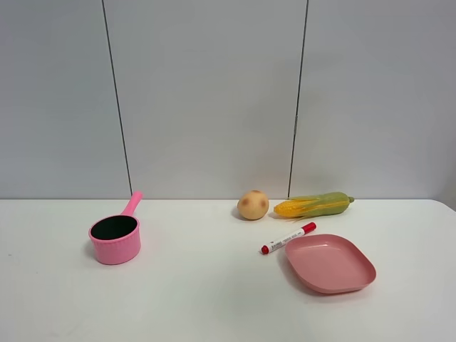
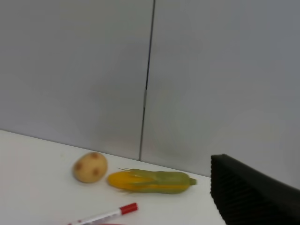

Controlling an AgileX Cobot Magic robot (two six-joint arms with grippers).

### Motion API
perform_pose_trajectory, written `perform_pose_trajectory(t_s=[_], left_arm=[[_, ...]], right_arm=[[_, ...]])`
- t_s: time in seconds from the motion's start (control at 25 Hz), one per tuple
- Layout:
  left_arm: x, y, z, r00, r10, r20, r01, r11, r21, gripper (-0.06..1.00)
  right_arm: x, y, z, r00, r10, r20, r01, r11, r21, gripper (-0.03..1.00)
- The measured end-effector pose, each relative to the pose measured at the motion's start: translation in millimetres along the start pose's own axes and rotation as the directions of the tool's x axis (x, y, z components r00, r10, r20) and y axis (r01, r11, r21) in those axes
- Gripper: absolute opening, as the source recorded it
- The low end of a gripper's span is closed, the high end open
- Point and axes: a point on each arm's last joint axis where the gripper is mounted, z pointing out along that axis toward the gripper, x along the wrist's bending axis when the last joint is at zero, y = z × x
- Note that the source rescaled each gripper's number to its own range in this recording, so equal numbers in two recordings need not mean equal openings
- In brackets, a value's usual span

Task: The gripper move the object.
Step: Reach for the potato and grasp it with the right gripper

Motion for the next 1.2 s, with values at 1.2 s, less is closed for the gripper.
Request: perform_pose_trajectory(t_s=[1.2], left_arm=[[0, 0, 0, 1.000, 0.000, 0.000, 0.000, 1.000, 0.000, 1.00]], right_arm=[[85, -57, 376, 0.994, 0.065, 0.091, -0.108, 0.761, 0.640, 1.00]])
